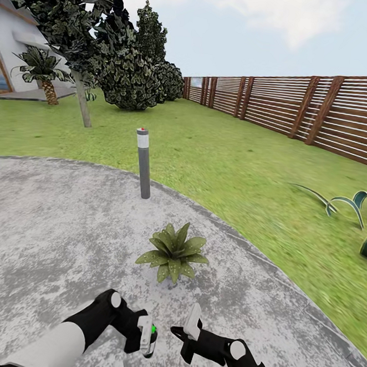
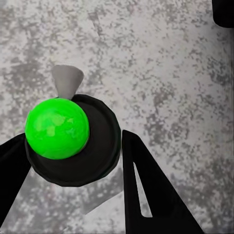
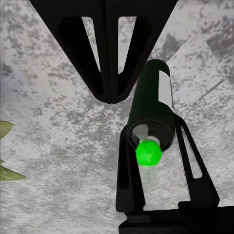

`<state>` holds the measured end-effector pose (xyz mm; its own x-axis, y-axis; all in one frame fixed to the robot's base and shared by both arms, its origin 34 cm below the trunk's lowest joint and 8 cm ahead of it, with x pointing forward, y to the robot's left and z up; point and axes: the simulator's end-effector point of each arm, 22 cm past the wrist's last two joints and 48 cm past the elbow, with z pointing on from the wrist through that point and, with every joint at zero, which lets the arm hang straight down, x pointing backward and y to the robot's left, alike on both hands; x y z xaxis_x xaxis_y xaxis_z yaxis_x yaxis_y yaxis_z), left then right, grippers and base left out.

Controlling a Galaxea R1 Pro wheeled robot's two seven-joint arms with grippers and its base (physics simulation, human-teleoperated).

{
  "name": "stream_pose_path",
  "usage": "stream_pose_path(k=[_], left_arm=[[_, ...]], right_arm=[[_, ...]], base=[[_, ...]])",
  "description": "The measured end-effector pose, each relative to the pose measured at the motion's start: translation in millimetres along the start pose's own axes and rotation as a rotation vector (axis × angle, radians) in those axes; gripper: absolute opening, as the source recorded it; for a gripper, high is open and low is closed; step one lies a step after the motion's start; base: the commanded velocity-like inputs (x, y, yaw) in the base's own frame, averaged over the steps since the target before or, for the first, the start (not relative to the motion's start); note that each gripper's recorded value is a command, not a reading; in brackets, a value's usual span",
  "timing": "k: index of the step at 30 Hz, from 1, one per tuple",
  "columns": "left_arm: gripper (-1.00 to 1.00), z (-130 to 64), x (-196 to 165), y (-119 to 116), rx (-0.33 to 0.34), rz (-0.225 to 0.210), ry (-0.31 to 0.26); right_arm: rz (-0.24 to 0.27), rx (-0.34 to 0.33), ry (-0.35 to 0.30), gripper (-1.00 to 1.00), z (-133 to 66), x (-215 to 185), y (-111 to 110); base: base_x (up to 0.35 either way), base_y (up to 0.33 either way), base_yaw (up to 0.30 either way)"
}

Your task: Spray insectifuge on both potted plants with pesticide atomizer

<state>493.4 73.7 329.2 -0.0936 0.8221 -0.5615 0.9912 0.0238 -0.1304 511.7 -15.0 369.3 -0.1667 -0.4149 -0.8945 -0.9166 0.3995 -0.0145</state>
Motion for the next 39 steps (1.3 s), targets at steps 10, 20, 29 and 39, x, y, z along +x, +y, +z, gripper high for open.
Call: stream_pose_path(k=[10,20,29,39], left_arm=[[-1.0,6.5,-18.2,-2.4,0.007,0.016,-0.023],[-1.0,12.5,-34.9,-5.1,0.013,0.025,-0.046],[-1.0,15.2,-43.5,-1.7,-0.007,0.028,-0.06],[-1.0,16.6,-47.6,-1.2,-0.011,0.03,-0.067]], right_arm=[[0.0,0.0,0.0,-1.0,-0.1,0.0,-0.1],[0.0,0.0,0.0,-1.0,0.0,-0.1,0.0],[0.0,0.0,-0.001,-1.0,-0.1,-0.1,0.0],[0.001,0.0,0.0,-1.0,-0.1,0.0,0.0]], base=[[0.0,0.0,0.0],[0.0,0.0,0.0],[0.0,0.0,0.0],[0.0,0.0,0.0]])
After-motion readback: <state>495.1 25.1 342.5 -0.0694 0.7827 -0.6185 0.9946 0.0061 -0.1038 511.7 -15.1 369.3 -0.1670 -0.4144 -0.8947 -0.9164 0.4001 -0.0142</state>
